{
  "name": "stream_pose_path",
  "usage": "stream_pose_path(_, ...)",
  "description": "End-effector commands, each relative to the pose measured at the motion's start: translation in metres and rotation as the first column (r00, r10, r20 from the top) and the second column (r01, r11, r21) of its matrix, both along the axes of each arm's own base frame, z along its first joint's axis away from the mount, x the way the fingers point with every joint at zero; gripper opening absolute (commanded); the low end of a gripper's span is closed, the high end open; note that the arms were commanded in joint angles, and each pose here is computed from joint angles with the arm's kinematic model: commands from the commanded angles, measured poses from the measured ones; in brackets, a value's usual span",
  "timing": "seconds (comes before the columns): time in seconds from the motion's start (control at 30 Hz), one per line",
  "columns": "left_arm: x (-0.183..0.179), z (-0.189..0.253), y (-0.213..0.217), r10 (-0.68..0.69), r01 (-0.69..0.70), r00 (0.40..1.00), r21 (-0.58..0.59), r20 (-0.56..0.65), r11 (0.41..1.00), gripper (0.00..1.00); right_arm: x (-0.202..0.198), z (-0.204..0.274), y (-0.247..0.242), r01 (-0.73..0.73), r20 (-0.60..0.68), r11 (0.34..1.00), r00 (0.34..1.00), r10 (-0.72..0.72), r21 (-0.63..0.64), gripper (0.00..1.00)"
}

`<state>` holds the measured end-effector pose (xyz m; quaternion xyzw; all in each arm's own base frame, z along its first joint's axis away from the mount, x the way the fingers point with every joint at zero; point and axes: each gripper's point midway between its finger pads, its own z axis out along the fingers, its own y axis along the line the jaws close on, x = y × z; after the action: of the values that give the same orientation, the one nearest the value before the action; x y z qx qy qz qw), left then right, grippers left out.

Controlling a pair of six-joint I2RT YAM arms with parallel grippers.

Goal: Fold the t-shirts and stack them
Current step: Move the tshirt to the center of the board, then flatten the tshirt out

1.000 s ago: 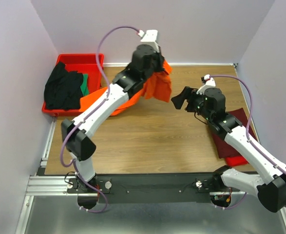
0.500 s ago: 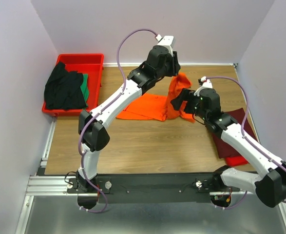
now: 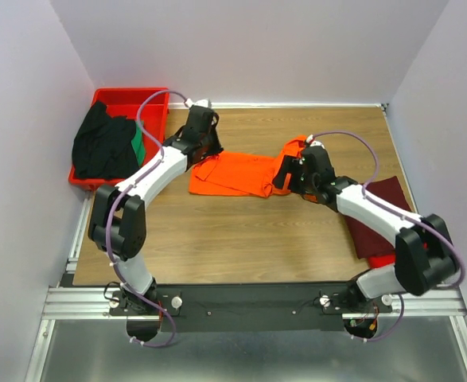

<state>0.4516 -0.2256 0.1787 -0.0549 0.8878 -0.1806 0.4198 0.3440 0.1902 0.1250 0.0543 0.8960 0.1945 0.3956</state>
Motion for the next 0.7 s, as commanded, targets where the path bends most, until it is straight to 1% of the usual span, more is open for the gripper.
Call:
stream_pose_path(0.0,-0.007,-0.006,0.029,0.09,-0.09,0.996,-0.019,0.004,0.996,0.22,0.008,-0.018,0.004,0.025,-0.051,1.0,0.998,-0.026,-0.017,0.86)
stream_pose_path(0.03,-0.009,-0.011,0.033,0.097,-0.097,0.995,-0.016,-0.003,0.995,0.22,0.01,-0.028,0.005,0.027,-0.075,0.999,0.997,-0.029,-0.027,0.86)
stream_pose_path(0.13,-0.014,-0.024,0.046,0.126,-0.125,0.992,0.015,-0.025,0.992,0.22,0.015,-0.037,0.008,0.035,-0.088,0.998,0.995,-0.039,-0.051,0.84)
stream_pose_path(0.23,-0.018,-0.041,0.061,0.169,-0.165,0.984,0.074,-0.051,0.984,0.23,0.018,-0.04,0.01,0.035,-0.091,0.998,0.995,-0.04,-0.061,0.84)
stream_pose_path(0.37,-0.022,-0.06,0.071,0.192,-0.181,0.978,0.121,-0.085,0.976,0.23,0.019,-0.042,0.01,0.035,-0.094,0.997,0.995,-0.041,-0.062,0.84)
stream_pose_path(0.43,-0.022,-0.067,0.073,0.199,-0.184,0.975,0.138,-0.098,0.973,0.25,0.018,-0.043,0.01,0.037,-0.097,0.997,0.994,-0.043,-0.067,0.84)
stream_pose_path(0.47,-0.022,-0.074,0.073,0.195,-0.177,0.975,0.152,-0.11,0.972,0.28,0.018,-0.044,0.009,0.036,-0.097,0.997,0.994,-0.043,-0.068,0.84)
stream_pose_path(0.67,-0.017,-0.094,0.074,0.19,-0.157,0.97,0.204,-0.15,0.966,0.38,0.016,-0.044,0.007,0.04,-0.095,0.997,0.994,-0.047,-0.072,0.84)
